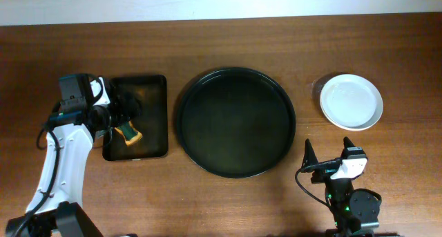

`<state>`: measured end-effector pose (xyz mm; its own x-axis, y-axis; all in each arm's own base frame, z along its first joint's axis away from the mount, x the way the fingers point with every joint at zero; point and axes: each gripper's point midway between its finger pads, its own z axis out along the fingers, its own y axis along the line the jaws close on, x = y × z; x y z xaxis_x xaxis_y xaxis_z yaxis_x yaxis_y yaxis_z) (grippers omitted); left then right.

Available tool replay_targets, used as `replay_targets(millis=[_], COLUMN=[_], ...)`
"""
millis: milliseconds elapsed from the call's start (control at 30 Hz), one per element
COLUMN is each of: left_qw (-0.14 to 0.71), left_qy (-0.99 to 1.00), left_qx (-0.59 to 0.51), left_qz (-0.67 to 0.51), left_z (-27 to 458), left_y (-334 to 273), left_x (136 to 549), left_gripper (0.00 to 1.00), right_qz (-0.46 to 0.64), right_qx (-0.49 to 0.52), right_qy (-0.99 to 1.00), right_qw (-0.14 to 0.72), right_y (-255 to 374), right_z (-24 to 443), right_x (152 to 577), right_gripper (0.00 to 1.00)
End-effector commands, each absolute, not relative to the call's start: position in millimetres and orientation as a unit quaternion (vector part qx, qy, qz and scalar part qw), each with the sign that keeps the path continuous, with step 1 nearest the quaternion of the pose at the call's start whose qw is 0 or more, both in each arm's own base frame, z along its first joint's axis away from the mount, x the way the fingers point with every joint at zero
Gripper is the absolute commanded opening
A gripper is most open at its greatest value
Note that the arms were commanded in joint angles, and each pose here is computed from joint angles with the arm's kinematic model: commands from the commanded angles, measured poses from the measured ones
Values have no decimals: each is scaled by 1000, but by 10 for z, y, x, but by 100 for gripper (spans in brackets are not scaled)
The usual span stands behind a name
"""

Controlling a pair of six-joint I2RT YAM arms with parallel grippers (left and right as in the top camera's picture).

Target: Clean dirty plates on tray and stack at the side

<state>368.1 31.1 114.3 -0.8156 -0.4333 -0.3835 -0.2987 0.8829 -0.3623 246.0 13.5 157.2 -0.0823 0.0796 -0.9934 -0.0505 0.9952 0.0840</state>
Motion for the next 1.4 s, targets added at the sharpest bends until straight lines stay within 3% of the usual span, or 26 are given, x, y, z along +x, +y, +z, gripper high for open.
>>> replay_targets(millis=[0, 267, 467, 600, 700, 833, 1133, 1367], left_qw=[234, 263, 316, 417, 573, 701, 663, 680], left_qy=[942, 935, 924, 886, 804, 701, 741, 733], left_qx=[-192, -194, -204, -200, -145, -91, -81, 5], left_qz=[-144, -137, -69, -42, -61, -90, -70, -9], left_z=[1144, 1333, 1163, 1163, 1678, 2059, 1494, 1572], left_y=[313, 367, 346, 365, 256, 79, 69, -13], left_x=[3680, 3625, 2576, 2219, 2501, 2599, 2469, 2459], left_gripper=[99, 99, 99, 99, 99, 99, 99, 99], right_qz=[46, 46, 46, 46, 46, 46, 46, 46], right_qx=[20, 20, 20, 20, 20, 20, 20, 20], right_qy=[736, 736, 736, 736, 736, 736, 736, 736], right_qw=[675, 675, 675, 676, 675, 675, 675, 675], right_y=[104, 104, 104, 104, 104, 104, 104, 104], right_z=[1546, 1546, 1546, 1546, 1546, 1546, 1546, 1546], right_x=[2460, 2460, 2460, 2460, 2460, 2460, 2460, 2460], right_gripper=[99, 99, 99, 99, 99, 99, 99, 99])
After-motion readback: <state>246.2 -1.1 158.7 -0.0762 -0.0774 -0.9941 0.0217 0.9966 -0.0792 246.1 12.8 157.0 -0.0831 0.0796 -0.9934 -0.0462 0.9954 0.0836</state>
